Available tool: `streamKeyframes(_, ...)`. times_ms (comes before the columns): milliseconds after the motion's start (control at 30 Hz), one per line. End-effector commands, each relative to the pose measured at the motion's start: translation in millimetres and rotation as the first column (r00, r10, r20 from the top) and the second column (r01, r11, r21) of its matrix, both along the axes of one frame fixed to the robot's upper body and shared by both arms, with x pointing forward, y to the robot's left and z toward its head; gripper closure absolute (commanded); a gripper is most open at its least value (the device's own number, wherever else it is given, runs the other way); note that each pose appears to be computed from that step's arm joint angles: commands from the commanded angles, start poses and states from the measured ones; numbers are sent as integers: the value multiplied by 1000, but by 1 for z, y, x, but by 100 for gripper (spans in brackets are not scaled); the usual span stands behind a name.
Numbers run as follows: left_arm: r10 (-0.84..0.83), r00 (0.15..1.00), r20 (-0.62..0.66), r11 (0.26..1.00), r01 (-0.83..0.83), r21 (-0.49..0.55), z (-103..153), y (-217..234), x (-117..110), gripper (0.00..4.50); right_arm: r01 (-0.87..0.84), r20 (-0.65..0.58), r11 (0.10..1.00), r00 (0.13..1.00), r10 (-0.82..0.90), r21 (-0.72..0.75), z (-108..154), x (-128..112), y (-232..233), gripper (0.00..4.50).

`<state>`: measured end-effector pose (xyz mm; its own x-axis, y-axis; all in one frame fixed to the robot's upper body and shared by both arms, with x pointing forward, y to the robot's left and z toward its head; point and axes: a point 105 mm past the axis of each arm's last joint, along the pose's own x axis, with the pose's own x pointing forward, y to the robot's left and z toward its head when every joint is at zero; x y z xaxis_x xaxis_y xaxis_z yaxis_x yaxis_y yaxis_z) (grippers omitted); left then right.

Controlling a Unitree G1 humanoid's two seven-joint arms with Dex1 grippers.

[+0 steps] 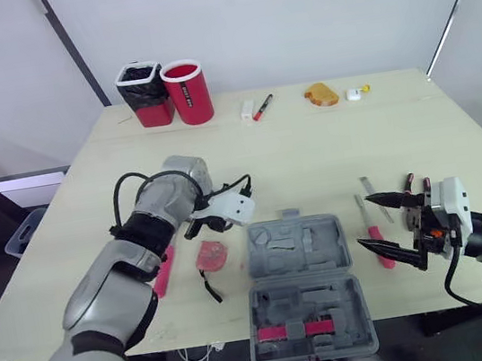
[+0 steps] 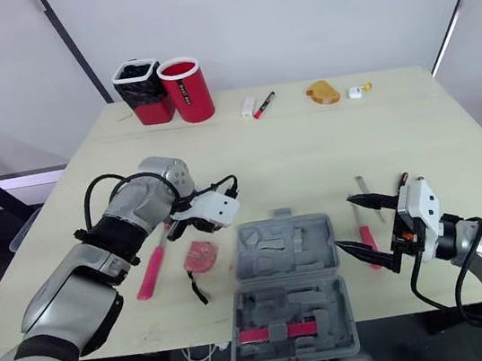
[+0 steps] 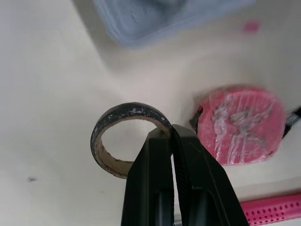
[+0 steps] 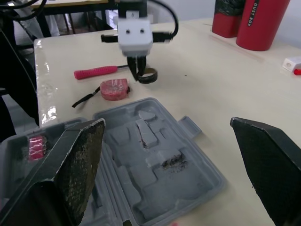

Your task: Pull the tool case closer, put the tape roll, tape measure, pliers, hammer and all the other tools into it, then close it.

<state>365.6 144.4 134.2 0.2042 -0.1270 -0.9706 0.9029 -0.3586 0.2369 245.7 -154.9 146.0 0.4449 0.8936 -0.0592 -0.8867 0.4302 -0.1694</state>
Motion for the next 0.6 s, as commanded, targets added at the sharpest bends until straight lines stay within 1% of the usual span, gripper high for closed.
streamKeyframes(33,-23,999,-39,997,20,-72,18,-16,-12,443,-48,3,999,999,48,12,7,-6,1,0)
streamKeyframes(100,-19,998,-54,995,14,-98,19,-22,-16,443,-69,-14,998,998,69,8,5,-9,0,0)
streamKeyframes(200,17,996,-82,991,-28,-130,13,-29,-17,443,-83,-32,995,996,81,-47,-2,-11,-5,0)
streamKeyframes(333,20,988,-151,980,-50,-194,4,-46,-27,443,-74,-32,995,997,72,-70,-7,-10,-12,0)
streamKeyframes(467,26,975,-222,971,-78,-228,-9,-55,-38,443,-66,-20,995,998,65,-73,-7,-9,-15,0)
streamKeyframes(533,43,968,-245,967,-102,-232,-15,-54,-39,443,-62,-17,995,998,61,-74,-7,-9,-16,0)
streamKeyframes(600,56,969,-239,970,-110,-215,-18,-49,-37,443,-57,-14,996,998,56,-75,-8,-9,-17,0)
